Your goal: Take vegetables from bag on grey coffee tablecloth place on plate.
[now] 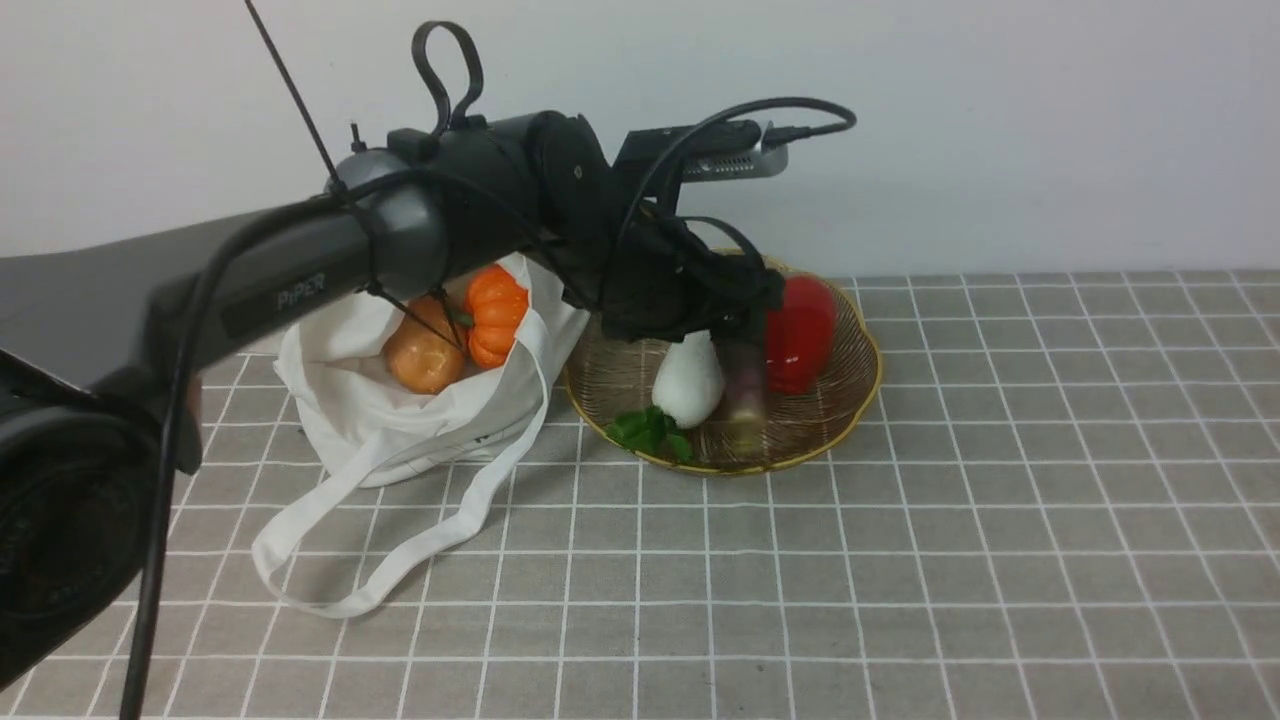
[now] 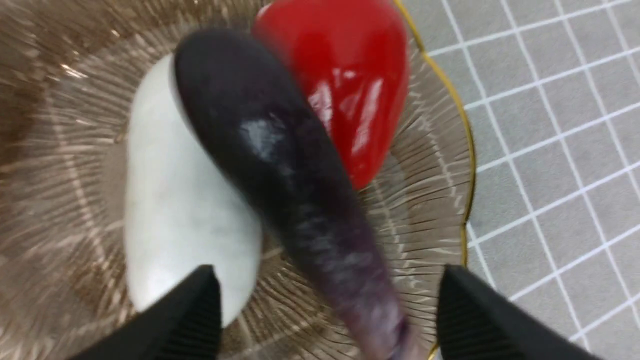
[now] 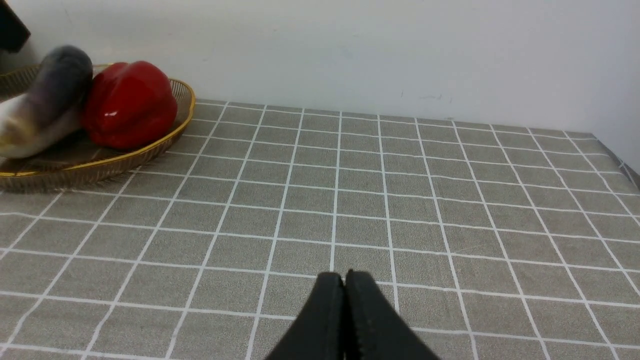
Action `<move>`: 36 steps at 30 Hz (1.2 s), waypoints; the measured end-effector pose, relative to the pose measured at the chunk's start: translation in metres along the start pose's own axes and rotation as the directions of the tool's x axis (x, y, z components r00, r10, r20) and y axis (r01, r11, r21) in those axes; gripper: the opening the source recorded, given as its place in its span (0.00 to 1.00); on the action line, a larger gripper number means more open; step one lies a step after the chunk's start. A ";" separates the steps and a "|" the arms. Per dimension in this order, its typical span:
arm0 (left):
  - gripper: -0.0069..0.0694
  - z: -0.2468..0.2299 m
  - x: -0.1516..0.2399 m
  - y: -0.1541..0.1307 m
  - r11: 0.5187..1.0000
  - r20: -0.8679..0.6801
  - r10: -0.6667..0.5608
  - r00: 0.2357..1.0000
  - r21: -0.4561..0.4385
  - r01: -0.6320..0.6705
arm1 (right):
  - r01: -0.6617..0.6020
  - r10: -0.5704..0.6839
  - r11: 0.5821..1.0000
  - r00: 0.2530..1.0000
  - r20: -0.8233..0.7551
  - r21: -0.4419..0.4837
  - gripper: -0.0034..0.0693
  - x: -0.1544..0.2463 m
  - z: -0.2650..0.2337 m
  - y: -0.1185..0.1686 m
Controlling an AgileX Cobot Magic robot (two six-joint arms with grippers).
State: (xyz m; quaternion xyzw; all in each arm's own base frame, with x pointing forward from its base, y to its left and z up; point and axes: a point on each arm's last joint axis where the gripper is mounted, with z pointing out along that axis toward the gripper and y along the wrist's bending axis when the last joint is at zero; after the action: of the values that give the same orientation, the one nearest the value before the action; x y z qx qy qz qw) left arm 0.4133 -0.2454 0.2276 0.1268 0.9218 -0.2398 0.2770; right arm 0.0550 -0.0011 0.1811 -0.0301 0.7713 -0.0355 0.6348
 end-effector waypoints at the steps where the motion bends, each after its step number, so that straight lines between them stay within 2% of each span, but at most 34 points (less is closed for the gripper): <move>1: 0.82 0.000 0.000 0.000 1.000 0.000 -0.001 1.000 0.001 0.001 | 0.000 0.000 1.000 1.000 0.000 0.000 0.03 0.000 0.000 0.000; 3: 0.87 -0.003 0.001 -0.003 1.000 -0.029 0.013 1.000 0.009 -0.013 | 0.000 0.000 1.000 1.000 0.000 0.000 0.03 0.000 0.000 0.000; 6: 0.82 -0.021 -0.003 -0.009 0.997 -0.068 0.080 0.994 0.013 -0.079 | 0.000 0.000 1.000 1.000 0.000 0.000 0.03 0.000 0.000 0.000; 8: 0.72 -0.041 -0.010 -0.016 0.990 -0.072 0.138 0.988 0.003 -0.138 | 0.000 0.000 1.000 1.000 0.000 0.000 0.03 0.000 0.000 0.000; 9: 0.61 -0.064 -0.016 -0.021 0.981 -0.072 0.192 0.979 -0.016 -0.194 | 0.000 0.000 1.000 1.000 0.000 0.000 0.03 0.000 0.000 0.000; 14: 0.19 -0.158 -0.028 -0.037 0.929 -0.058 0.341 0.938 -0.131 -0.346 | 0.000 0.000 1.000 1.000 0.000 0.000 0.03 0.000 0.000 0.000; 16: 0.12 -0.198 -0.023 -0.039 0.901 -0.085 0.378 0.922 -0.195 -0.388 | 0.000 0.000 1.000 1.000 0.000 0.000 0.03 0.000 0.000 0.000; 20: 0.08 -0.263 -0.013 -0.042 0.863 -0.066 0.406 0.912 -0.302 -0.406 | 0.000 0.000 1.000 1.000 0.000 0.000 0.03 0.000 0.000 0.000; 23: 0.08 -0.300 0.002 -0.045 0.858 -0.015 0.417 0.909 -0.323 -0.399 | 0.000 0.000 1.000 1.000 0.000 0.000 0.03 0.000 0.000 0.000; 27: 0.08 -0.337 0.052 -0.047 0.891 0.011 0.395 0.919 -0.247 -0.380 | 0.000 0.000 1.000 1.000 0.000 0.000 0.03 0.000 0.000 0.000; 31: 0.08 -0.344 0.114 -0.039 0.925 0.017 0.357 0.934 -0.147 -0.351 | 0.000 0.000 1.000 1.000 0.000 0.000 0.03 0.000 0.000 0.000; 33: 0.08 -0.334 0.152 -0.028 0.939 0.064 0.335 0.940 -0.110 -0.327 | 0.000 0.000 1.000 1.000 0.000 0.000 0.03 0.000 0.000 0.000; 34: 0.08 -0.337 0.156 -0.027 0.939 0.100 0.337 0.936 -0.110 -0.326 | 0.000 0.000 1.000 1.000 0.000 0.000 0.03 0.000 0.000 0.000; 36: 0.08 -0.318 0.212 -0.006 0.954 0.228 0.299 0.927 -0.083 -0.287 | 0.000 0.000 1.000 1.000 0.000 0.000 0.03 0.000 0.000 0.000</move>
State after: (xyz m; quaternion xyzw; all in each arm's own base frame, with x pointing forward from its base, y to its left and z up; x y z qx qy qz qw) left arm 0.0948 -0.0662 0.3413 0.2266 0.8582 -0.1867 0.4210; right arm 0.0550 -0.0011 0.1811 -0.0301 0.7713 -0.0355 0.6348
